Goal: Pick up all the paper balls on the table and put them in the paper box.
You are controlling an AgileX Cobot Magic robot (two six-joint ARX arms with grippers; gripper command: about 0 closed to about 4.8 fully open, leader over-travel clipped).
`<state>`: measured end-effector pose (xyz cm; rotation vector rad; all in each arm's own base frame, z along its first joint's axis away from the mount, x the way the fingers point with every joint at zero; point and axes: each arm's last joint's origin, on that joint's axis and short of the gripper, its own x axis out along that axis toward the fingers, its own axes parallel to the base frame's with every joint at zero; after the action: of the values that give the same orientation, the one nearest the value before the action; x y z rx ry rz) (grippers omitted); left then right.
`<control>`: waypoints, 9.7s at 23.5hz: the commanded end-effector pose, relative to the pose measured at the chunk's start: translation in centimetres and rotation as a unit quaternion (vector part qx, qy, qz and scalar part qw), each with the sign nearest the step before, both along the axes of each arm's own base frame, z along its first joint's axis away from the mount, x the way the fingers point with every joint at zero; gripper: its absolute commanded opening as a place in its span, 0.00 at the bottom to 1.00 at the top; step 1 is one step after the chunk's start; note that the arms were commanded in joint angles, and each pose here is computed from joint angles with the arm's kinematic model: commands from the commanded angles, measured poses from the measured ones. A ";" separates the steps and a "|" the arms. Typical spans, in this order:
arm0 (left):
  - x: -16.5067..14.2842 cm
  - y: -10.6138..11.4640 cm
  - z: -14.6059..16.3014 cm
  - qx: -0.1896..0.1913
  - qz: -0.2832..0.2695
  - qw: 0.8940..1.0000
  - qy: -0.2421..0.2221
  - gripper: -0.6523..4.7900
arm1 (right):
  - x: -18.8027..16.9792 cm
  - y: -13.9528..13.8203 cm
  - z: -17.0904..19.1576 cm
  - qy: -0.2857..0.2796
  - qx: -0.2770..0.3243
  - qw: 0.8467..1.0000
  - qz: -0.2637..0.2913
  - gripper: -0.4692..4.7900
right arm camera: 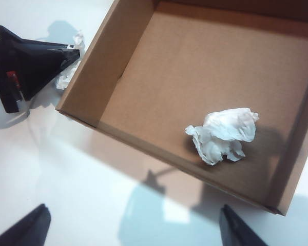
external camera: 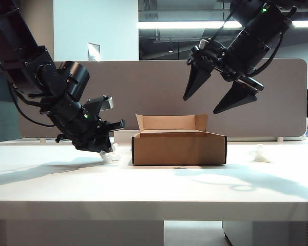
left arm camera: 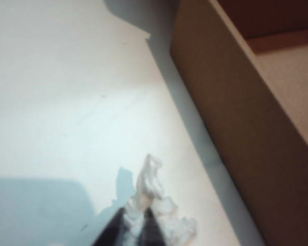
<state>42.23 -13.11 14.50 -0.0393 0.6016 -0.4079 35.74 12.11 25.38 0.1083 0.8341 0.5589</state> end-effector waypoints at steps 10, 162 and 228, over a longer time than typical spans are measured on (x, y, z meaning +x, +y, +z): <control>-1.0 -0.3 8.7 -0.060 -0.031 0.987 -0.148 0.11 | 0.1 -1.0 1.0 -0.019 0.004 1.000 -0.012 0.99; -13.0 -1.5 19.5 0.004 -0.142 0.989 -0.036 0.21 | -27.1 -11.3 -0.8 -0.274 0.013 0.925 -0.261 0.08; -21.1 8.8 20.1 0.089 -0.020 0.987 -0.132 0.11 | -26.1 -11.2 -10.5 -0.302 0.028 0.915 -0.266 0.09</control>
<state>21.98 -4.97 34.55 0.2026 0.4056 -0.4259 9.58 0.88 14.99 0.1974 0.1678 0.0770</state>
